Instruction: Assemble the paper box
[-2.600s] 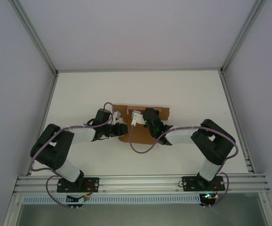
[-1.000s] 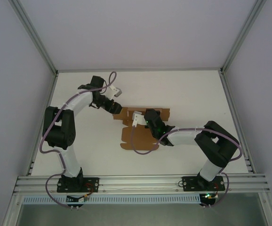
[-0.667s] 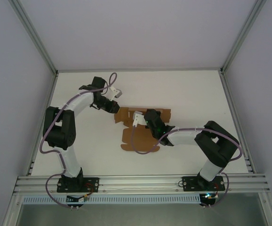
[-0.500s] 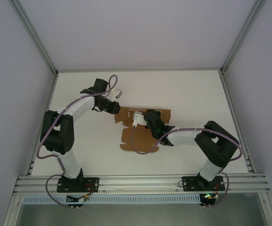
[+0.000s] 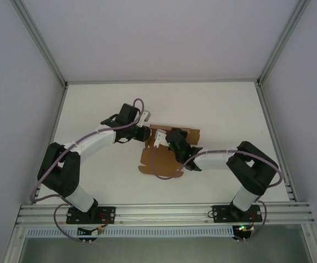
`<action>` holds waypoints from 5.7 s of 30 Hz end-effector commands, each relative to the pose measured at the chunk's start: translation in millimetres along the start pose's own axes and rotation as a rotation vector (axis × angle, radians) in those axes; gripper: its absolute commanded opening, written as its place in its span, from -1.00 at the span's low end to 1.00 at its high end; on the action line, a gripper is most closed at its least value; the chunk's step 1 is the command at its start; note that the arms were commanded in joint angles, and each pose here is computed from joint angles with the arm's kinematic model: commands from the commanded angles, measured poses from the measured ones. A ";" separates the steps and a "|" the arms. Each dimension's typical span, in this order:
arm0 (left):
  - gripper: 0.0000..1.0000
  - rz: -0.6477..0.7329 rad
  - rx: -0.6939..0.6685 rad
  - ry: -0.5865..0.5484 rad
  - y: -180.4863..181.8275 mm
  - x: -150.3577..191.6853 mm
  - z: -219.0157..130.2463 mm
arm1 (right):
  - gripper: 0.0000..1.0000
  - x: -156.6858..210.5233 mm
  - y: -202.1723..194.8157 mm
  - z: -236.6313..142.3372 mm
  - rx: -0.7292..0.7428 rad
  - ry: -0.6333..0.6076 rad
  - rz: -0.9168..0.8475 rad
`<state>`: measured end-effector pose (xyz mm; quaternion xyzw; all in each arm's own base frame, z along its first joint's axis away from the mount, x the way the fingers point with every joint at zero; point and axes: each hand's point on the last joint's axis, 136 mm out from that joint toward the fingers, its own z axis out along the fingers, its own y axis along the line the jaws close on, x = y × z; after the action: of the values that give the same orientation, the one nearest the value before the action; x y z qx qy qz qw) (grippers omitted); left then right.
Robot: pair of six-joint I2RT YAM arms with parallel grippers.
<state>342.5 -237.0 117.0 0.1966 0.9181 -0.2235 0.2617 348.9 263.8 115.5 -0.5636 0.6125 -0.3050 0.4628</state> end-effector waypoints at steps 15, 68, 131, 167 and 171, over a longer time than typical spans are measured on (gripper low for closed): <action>-0.29 -0.046 -0.012 -0.160 -5.3 10.9 -2.8 | -1.00 -7.4 23.9 -19.0 -0.057 -0.113 0.005; 0.33 -0.168 0.155 -0.284 43.2 -0.9 50.1 | -1.00 0.8 -13.5 34.3 0.093 -0.049 -0.109; 0.35 0.080 0.087 -0.496 -2.2 -33.3 50.6 | -1.00 20.3 71.2 -9.2 -0.208 -0.047 -0.163; -0.21 0.018 0.087 -0.342 -6.3 33.0 18.6 | -1.00 30.0 1.5 -17.8 -0.250 -0.026 -0.048; -0.11 0.000 0.071 -0.340 -2.8 45.2 15.1 | -1.00 27.3 0.9 -14.5 -0.237 -0.036 -0.049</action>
<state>321.0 -237.1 78.7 0.1730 0.8516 -0.2793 0.4084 339.9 230.5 121.2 -0.6252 0.6257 -0.2432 0.3980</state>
